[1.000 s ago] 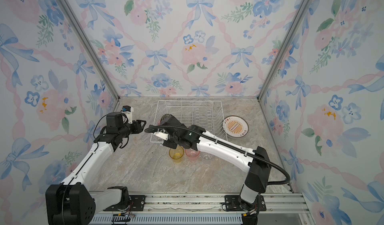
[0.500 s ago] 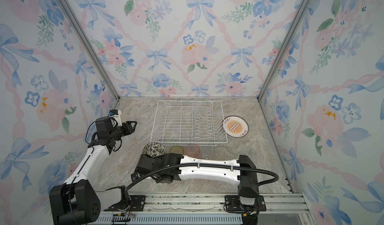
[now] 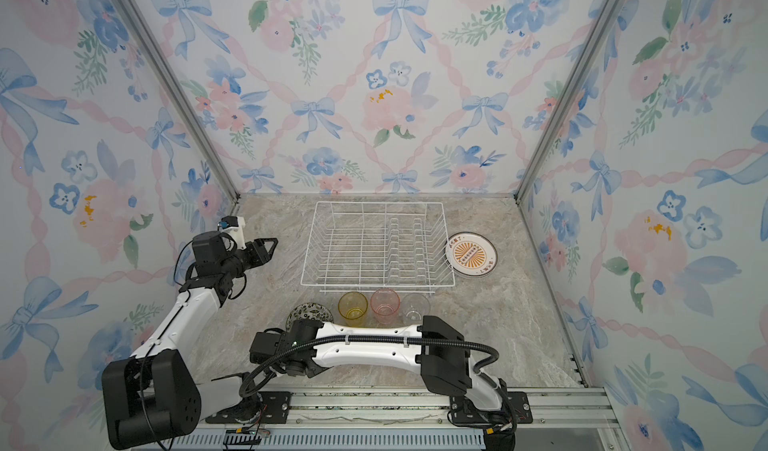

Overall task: Unload the mixed dishes from the dish rack
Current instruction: 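Carry the pink bowl down beside the cups with the right gripper while left withdraws, then lower the pink bowl upside down onto the table with the right gripper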

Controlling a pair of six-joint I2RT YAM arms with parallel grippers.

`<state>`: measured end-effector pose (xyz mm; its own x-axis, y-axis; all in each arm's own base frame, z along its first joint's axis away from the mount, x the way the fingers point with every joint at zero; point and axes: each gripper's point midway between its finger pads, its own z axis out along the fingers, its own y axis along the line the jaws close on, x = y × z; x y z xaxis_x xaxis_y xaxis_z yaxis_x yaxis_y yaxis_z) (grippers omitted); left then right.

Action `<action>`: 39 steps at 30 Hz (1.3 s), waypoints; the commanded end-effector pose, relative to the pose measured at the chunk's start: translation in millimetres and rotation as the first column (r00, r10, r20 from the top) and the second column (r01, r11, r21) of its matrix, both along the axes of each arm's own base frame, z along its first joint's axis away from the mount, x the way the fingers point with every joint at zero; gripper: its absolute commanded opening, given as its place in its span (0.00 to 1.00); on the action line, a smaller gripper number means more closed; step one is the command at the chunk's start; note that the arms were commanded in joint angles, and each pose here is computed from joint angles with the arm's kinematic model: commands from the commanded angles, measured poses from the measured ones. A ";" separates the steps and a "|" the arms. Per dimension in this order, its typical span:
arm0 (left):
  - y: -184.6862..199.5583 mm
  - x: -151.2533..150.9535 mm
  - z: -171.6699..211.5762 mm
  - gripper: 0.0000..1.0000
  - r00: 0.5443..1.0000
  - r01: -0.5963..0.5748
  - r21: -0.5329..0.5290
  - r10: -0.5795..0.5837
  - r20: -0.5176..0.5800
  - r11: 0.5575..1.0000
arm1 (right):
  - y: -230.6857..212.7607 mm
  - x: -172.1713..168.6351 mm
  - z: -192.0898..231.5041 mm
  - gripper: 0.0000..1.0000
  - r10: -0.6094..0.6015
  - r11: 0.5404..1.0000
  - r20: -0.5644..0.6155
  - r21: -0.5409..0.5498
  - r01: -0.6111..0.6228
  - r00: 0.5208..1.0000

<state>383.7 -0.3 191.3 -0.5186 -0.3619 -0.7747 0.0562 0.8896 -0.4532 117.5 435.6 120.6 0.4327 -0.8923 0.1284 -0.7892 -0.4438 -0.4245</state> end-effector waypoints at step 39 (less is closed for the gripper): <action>-19.6 14.8 -39.7 0.56 0.992 0.123 -0.102 -0.127 -0.028 0.987 | 0.4 73.7 -60.2 0.04 -0.132 0.984 0.054 -0.115 0.138 0.990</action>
